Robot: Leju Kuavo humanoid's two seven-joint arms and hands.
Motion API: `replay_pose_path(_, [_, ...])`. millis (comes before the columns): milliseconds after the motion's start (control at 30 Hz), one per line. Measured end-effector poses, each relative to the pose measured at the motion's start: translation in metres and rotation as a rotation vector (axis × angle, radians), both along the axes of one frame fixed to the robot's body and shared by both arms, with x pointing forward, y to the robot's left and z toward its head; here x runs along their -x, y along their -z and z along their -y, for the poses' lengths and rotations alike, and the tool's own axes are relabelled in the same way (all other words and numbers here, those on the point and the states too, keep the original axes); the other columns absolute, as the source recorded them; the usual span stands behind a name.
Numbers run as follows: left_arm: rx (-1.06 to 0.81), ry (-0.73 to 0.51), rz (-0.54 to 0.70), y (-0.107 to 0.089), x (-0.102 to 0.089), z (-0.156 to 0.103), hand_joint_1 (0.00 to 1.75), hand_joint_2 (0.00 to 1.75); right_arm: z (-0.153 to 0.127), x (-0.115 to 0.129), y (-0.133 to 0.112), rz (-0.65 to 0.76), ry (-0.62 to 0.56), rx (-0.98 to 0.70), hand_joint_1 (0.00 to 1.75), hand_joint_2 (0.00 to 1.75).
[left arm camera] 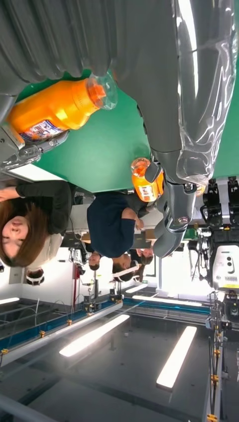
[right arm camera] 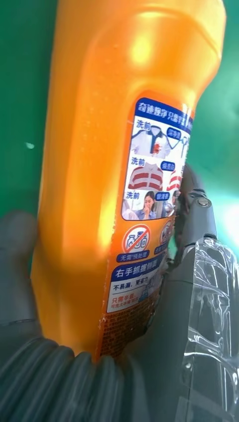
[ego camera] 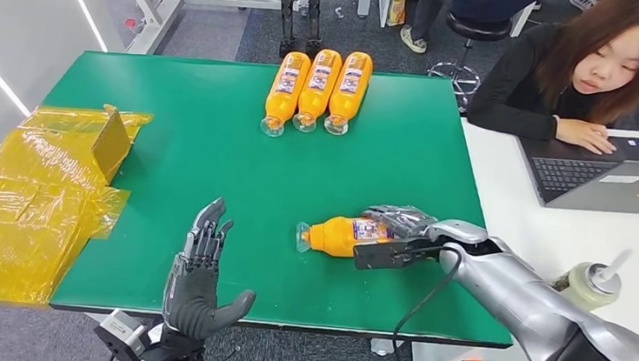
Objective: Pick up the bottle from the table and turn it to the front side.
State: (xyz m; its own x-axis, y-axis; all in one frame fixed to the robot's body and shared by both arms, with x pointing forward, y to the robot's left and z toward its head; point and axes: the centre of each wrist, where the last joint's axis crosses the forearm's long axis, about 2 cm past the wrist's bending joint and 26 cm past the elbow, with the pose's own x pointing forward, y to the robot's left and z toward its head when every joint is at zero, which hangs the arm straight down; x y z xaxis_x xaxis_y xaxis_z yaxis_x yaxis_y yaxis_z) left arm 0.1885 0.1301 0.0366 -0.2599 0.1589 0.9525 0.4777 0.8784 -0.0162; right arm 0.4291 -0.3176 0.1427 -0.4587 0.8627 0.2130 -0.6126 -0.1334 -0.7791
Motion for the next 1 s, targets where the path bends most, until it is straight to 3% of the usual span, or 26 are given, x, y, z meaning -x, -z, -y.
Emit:
replay_pose_path(300, [0.001, -0.008, -0.003, 0.001, 0.001, -0.001, 0.0, 1.75, 0.0, 0.008, 0.009, 0.101, 0.019, -0.065, 1.75, 1.75])
replay_pose_path(533, [0.003, -0.032, -0.007, 0.001, 0.003, -0.005, 0.0, 1.75, -0.011, 0.035, 0.024, 0.254, 0.023, -0.191, 1.75, 1.75])
replay_pose_path(1000, [0.007, -0.05, -0.011, 0.0, 0.002, -0.006, 0.0, 1.75, -0.019, 0.051, 0.017, 0.311, 0.034, -0.314, 1.75, 1.75])
